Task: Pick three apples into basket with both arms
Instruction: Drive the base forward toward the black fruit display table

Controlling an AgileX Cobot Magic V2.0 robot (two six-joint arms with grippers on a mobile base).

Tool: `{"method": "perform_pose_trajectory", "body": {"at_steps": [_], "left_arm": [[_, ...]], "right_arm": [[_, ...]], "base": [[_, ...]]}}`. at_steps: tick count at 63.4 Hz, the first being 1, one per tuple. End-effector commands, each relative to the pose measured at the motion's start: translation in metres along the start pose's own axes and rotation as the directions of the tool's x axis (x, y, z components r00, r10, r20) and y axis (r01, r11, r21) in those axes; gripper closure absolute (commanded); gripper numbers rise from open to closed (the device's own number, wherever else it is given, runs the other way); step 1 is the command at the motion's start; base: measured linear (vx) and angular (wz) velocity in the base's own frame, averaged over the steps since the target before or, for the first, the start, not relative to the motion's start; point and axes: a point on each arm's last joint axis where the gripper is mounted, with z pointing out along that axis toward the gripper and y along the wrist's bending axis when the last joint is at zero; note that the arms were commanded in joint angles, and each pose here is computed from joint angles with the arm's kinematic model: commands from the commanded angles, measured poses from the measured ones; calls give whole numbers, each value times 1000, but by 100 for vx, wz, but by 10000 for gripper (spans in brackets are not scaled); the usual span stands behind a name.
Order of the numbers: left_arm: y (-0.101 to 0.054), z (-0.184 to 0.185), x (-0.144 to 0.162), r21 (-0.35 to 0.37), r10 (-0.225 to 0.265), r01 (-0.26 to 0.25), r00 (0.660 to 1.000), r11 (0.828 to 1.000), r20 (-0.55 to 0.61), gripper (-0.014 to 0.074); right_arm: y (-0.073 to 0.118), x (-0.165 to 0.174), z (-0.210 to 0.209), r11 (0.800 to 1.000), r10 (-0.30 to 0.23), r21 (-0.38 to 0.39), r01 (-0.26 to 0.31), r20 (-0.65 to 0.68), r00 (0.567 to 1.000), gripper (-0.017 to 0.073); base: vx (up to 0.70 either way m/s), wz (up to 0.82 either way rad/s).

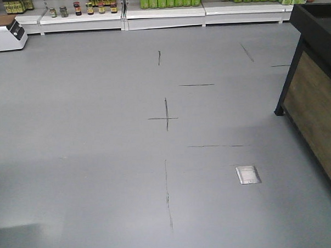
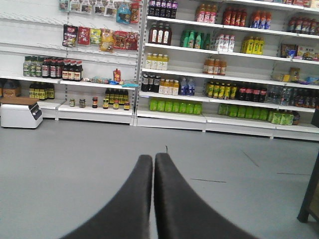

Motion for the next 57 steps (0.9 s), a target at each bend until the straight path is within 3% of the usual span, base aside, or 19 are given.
{"method": "perform_pose_trajectory", "body": {"at_steps": [1, 57], "left_arm": [[-1, -1, -1, 21, -14, 13, 998, 1000, 64, 600], [-1, -1, -1, 21, -14, 13, 998, 1000, 64, 600]], "right_arm": [[0, -2, -1, 1000, -11, 4, 11, 69, 998, 568], [0, -2, -1, 1000, -11, 4, 11, 69, 998, 568]], "base": [[13, -10], [13, -7]]}}
